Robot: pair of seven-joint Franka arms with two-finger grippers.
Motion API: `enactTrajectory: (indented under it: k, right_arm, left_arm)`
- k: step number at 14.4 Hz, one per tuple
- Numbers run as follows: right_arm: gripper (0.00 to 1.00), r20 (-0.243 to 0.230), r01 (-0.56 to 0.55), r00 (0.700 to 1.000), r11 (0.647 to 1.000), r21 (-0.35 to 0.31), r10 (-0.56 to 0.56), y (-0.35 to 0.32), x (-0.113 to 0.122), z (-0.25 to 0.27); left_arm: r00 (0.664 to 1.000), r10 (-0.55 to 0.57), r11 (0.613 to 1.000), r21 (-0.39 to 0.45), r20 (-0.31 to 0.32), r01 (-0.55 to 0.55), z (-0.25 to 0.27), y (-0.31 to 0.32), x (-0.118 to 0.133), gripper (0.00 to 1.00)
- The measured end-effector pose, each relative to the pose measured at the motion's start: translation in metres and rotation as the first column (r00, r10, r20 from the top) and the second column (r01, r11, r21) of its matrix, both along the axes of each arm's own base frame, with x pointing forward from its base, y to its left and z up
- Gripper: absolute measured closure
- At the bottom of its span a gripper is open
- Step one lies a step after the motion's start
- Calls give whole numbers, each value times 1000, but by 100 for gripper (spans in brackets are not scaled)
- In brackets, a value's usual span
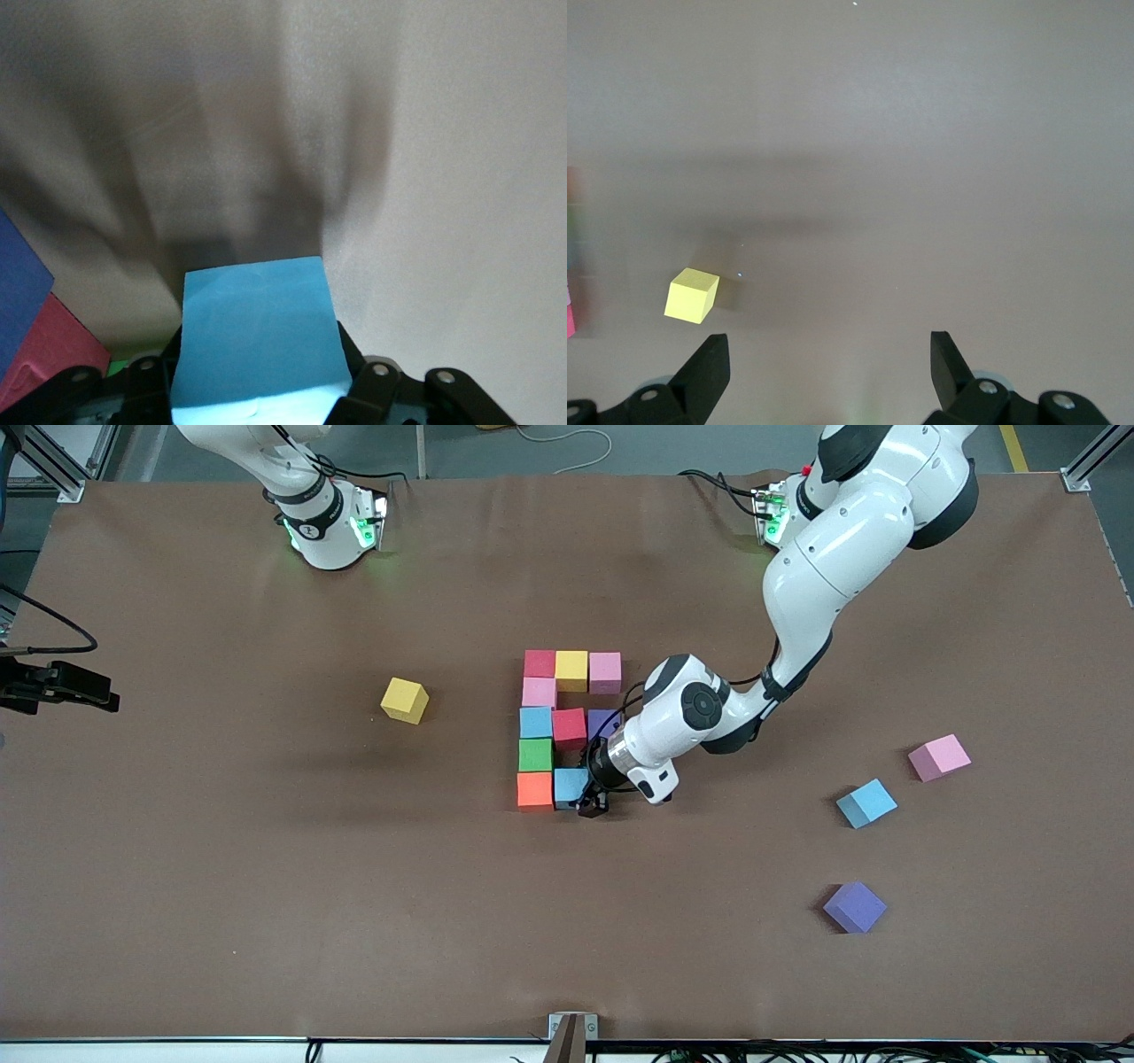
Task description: Arrange 11 blocks into digit 3
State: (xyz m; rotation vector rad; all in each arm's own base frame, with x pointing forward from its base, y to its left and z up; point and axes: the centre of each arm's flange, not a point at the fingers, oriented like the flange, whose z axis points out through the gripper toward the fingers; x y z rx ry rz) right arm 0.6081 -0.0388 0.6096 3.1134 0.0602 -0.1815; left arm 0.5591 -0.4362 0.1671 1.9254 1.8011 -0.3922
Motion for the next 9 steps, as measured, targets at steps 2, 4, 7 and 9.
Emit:
enactTrajectory:
  k: [2,4,7,9]
  right_arm:
    - [0,-3,-11,1000,1000,2,11,6,0,1]
    - [0,-55,-11,998,1000,6,11,9,-7,0]
    - [0,-95,-8,995,1000,10,9,8,-13,-1]
    - [0,-93,-9,996,1000,12,10,9,-14,2]
  left_arm:
    - [1000,0,1000,0,0,0,0,0,0,39]
    - [1000,0,1000,0,0,0,0,0,0,39]
    - [1000,2,1000,-1,2,-2,0,0,1,39]
    - [1000,4,1000,-1,4,-4,0,1,2,39]
